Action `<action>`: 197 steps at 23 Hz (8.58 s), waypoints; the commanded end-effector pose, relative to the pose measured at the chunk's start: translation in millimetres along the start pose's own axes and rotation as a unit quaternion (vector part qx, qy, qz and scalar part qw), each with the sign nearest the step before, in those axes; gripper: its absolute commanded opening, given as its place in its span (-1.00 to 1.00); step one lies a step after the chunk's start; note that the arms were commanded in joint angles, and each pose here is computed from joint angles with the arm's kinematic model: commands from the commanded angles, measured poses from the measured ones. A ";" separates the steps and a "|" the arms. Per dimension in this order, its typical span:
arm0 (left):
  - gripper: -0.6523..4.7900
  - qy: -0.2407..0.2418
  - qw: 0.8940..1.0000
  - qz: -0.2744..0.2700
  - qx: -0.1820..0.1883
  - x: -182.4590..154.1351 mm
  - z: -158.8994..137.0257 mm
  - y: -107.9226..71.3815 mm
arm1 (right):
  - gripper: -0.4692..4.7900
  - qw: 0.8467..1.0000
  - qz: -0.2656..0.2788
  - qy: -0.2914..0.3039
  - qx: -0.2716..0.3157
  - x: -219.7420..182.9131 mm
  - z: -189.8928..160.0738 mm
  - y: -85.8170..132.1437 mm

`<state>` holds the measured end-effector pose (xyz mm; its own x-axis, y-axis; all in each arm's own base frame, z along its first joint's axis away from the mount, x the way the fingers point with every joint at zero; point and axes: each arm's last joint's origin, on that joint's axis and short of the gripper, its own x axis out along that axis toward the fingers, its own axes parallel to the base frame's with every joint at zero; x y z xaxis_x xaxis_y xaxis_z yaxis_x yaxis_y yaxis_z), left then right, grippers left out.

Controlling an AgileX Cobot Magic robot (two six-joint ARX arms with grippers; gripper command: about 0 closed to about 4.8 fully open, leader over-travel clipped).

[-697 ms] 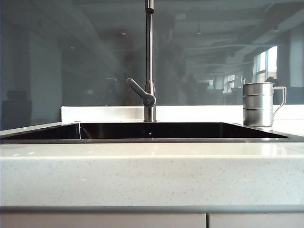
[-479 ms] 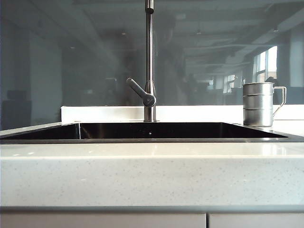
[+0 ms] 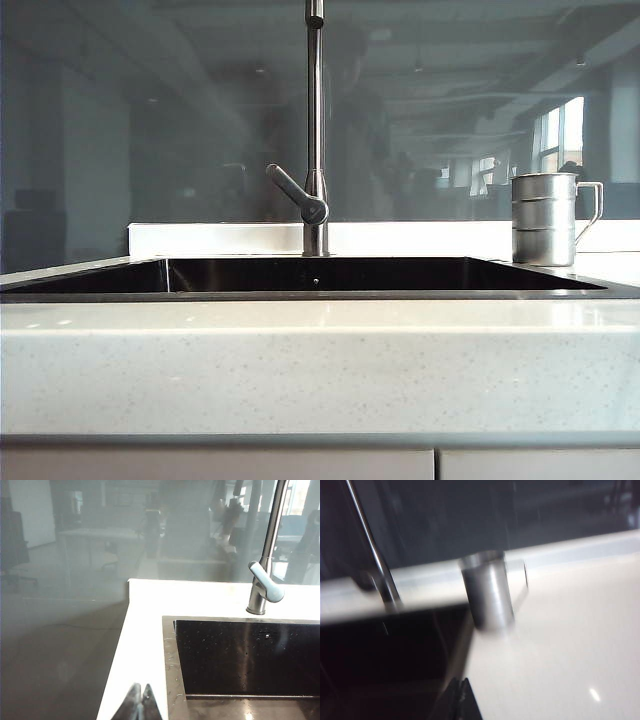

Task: Pick up the mug next to the sink, go to the faucet to get some water, pour the water into the sink, and finally put the mug back to its place.

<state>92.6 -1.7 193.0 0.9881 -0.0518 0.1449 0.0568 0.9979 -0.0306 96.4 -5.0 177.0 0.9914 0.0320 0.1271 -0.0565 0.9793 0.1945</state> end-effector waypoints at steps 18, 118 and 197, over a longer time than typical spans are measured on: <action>-0.78 -0.046 0.998 0.007 -0.036 19.3 10.8 1.3 | -0.04 0.995 0.015 0.006 -0.100 192.0 7.5 -59.9; 0.29 -0.014 0.889 -0.439 -0.129 433.2 -51.7 -100.0 | -0.85 0.984 0.175 0.025 -0.035 329.1 111.4 194.9; 0.01 -0.034 0.961 -0.267 -0.066 442.4 -57.9 -82.7 | -0.85 0.934 0.062 0.034 -0.351 318.2 126.6 183.9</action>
<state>529.4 -118.8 205.5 0.7383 -0.6218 0.2611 0.6501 0.7593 -0.0300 393.3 165.3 355.4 0.9770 0.2074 -0.0499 -0.2090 0.8840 -0.4181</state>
